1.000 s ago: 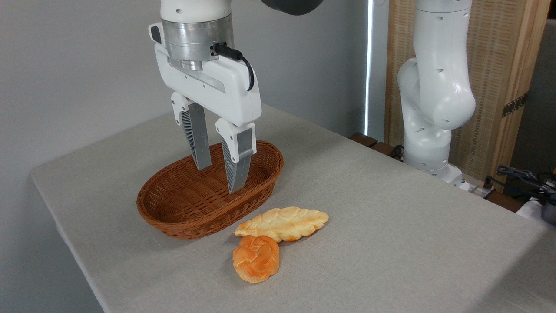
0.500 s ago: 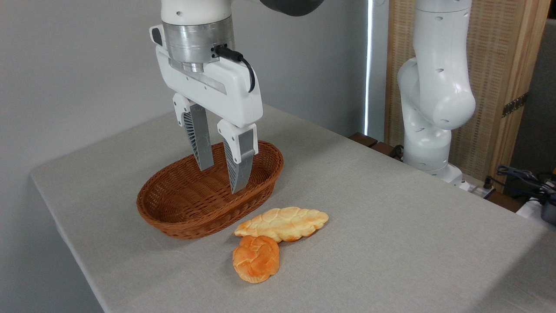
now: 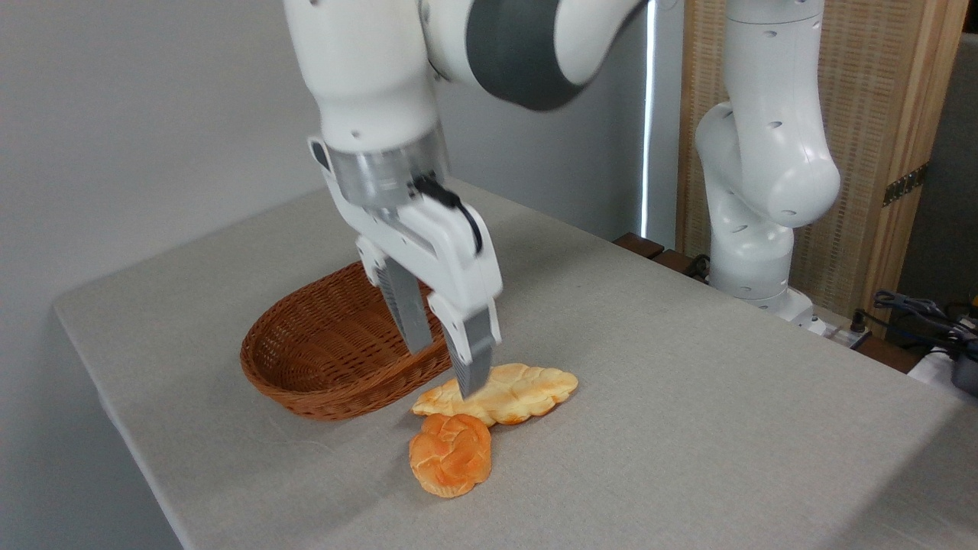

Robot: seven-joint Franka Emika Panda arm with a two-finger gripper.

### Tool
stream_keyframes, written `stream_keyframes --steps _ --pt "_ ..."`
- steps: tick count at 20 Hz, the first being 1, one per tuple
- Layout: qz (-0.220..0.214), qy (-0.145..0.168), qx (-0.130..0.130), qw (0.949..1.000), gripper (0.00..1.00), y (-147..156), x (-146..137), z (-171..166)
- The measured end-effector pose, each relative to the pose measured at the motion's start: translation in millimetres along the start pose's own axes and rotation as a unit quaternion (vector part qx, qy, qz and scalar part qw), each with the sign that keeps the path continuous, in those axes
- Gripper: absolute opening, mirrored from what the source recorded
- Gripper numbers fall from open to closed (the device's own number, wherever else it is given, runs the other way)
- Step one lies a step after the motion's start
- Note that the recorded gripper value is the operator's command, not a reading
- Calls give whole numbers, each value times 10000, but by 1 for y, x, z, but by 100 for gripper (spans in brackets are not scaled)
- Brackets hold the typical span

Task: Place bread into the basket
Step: 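Move the gripper over the round orange bun and lower onto it, then close the gripper fingers around the round orange bun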

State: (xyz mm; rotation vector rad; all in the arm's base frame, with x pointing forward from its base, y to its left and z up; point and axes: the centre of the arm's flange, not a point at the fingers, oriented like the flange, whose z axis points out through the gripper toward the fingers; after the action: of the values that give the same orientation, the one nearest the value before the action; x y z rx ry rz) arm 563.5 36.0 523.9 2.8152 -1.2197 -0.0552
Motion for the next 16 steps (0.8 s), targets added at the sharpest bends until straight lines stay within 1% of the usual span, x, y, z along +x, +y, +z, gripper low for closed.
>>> stream_keyframes --steps 2,4,7,12,16 --pt "88 -24 -14 10000 100 -9 -9 12" --pt "117 -51 -9 9999 100 -12 -10 27" --pt "128 -129 32 9998 100 -16 -4 53" --pt "196 -141 188 9995 100 -17 6 86" --pt "275 -148 206 9993 100 -12 14 91"
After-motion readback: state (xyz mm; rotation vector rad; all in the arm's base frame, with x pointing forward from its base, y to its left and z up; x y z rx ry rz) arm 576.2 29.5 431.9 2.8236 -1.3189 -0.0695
